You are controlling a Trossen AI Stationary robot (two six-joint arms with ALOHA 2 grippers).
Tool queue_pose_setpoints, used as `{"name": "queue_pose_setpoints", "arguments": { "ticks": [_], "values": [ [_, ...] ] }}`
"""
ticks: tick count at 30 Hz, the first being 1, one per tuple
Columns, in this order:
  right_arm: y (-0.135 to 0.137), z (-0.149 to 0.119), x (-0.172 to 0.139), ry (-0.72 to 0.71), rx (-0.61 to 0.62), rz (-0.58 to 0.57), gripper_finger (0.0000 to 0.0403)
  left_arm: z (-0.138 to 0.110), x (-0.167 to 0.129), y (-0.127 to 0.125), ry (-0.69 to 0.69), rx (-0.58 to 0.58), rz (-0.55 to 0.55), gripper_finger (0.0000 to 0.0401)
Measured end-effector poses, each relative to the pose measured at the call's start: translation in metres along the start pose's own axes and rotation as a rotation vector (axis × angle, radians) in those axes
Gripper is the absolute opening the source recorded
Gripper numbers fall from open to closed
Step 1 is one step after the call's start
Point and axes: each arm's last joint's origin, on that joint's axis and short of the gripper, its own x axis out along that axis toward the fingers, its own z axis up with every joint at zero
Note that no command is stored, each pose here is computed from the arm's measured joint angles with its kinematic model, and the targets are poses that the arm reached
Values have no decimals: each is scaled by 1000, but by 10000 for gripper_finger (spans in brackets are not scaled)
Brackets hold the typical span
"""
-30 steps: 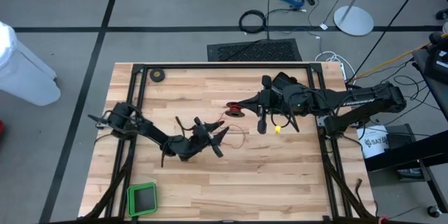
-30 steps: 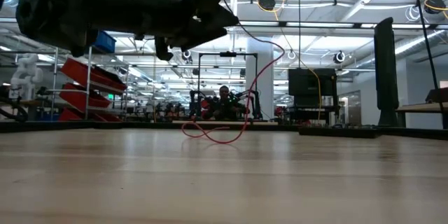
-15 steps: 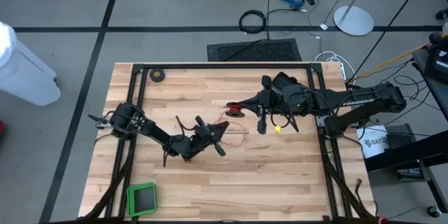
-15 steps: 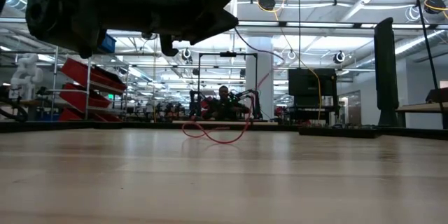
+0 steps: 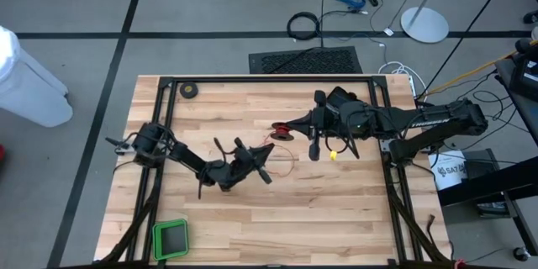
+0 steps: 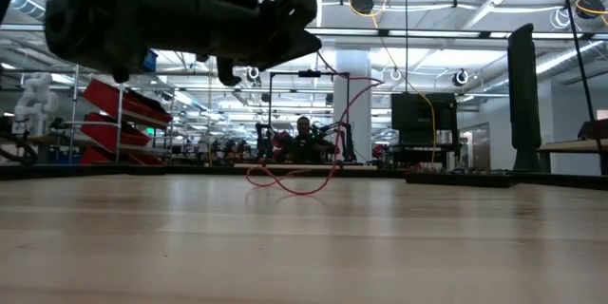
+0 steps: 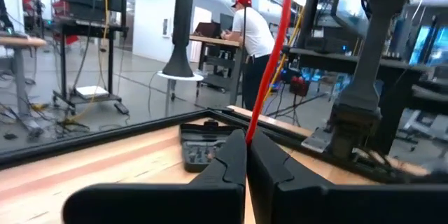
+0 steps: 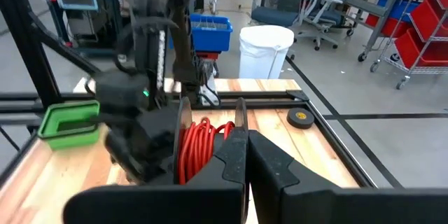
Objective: Coil cords
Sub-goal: Coil the red wire into the spool
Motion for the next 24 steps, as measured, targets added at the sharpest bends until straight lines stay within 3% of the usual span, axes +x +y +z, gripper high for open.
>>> {"name": "queue_pose_setpoints", "arguments": {
  "ticks": [6, 12, 24],
  "values": [
    [0, 3, 0, -28, 40, 0, 0, -3, 25, 14, 24, -118, -43, 1],
    [0, 2, 2, -29, 72, -13, 0, 4, 53, 8, 46, -161, -127, 1],
    [-2, -12, 22, 34, 46, -281, 0, 27, 80, -20, 49, -164, -211, 0]
  ]
}}
